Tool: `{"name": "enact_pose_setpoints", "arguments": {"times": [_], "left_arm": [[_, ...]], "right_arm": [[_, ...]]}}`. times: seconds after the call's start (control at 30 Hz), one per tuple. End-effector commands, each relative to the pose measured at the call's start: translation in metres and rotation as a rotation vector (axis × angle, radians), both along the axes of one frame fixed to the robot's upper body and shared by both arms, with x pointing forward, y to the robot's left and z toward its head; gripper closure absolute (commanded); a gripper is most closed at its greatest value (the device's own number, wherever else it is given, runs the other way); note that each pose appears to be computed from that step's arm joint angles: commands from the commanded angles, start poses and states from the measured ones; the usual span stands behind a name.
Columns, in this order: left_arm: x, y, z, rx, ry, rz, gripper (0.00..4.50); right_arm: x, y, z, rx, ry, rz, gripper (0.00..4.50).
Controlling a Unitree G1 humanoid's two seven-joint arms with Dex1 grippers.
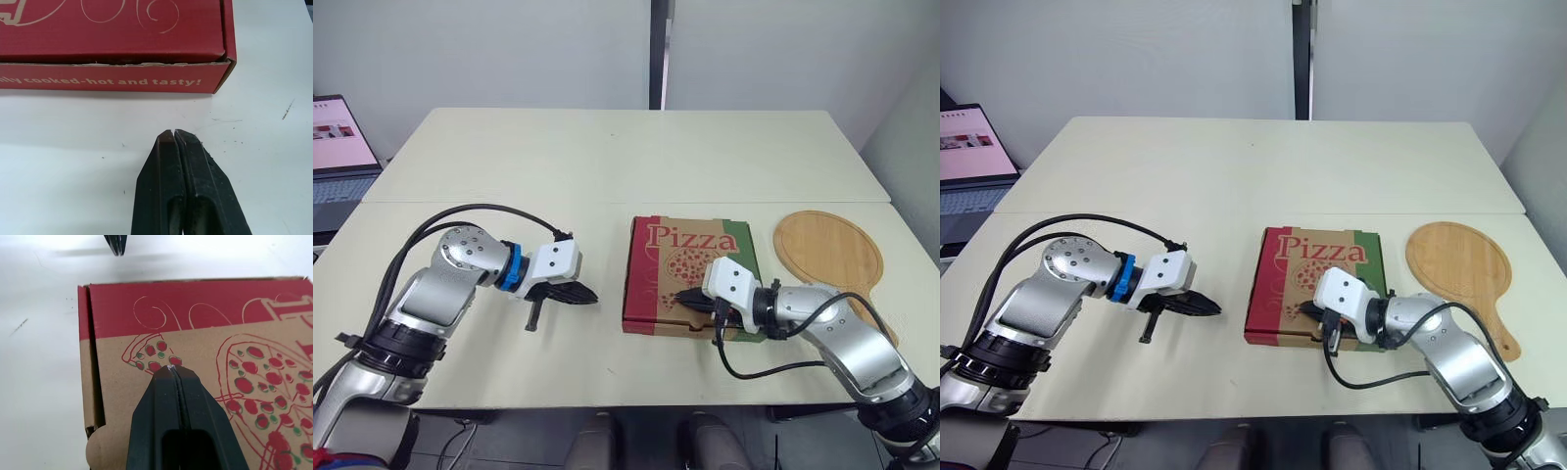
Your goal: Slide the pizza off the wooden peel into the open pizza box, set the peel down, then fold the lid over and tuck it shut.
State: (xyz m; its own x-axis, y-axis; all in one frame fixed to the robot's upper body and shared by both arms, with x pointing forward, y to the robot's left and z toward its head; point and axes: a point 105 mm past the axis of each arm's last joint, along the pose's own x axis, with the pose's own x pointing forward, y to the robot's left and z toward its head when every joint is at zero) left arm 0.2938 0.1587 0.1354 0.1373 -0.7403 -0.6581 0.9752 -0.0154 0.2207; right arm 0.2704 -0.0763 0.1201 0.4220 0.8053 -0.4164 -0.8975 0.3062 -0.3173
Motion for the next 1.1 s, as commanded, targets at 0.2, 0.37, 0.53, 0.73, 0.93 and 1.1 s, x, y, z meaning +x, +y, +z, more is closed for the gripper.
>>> {"name": "enact_pose_setpoints", "arguments": {"times": [0.2,0.37,0.53,0.73,0.93,1.1], "left_arm": [[-0.008,-0.002,0.002,-0.037,-0.007,0.000,4.50],[-0.007,-0.004,0.003,-0.054,-0.003,0.010,4.50],[-0.005,-0.007,0.008,-0.083,-0.015,0.028,4.50],[0.006,0.001,0.013,-0.105,-0.085,0.122,4.50],[0.014,0.028,0.020,-0.162,-0.110,0.293,4.50],[0.012,0.063,0.015,-0.203,-0.158,0.447,4.50]], "right_arm": [[-0.005,-0.002,-0.023,-0.070,0.026,0.013,4.46],[-0.003,-0.002,-0.016,-0.049,0.000,0.017,4.46],[0.001,-0.007,0.010,0.012,-0.057,0.003,4.46],[0.005,-0.031,0.051,0.065,-0.150,-0.056,4.46],[0.002,-0.089,0.066,-0.025,-0.210,-0.171,4.46],[-0.007,-0.152,0.067,-0.108,-0.229,-0.283,4.46]]}}
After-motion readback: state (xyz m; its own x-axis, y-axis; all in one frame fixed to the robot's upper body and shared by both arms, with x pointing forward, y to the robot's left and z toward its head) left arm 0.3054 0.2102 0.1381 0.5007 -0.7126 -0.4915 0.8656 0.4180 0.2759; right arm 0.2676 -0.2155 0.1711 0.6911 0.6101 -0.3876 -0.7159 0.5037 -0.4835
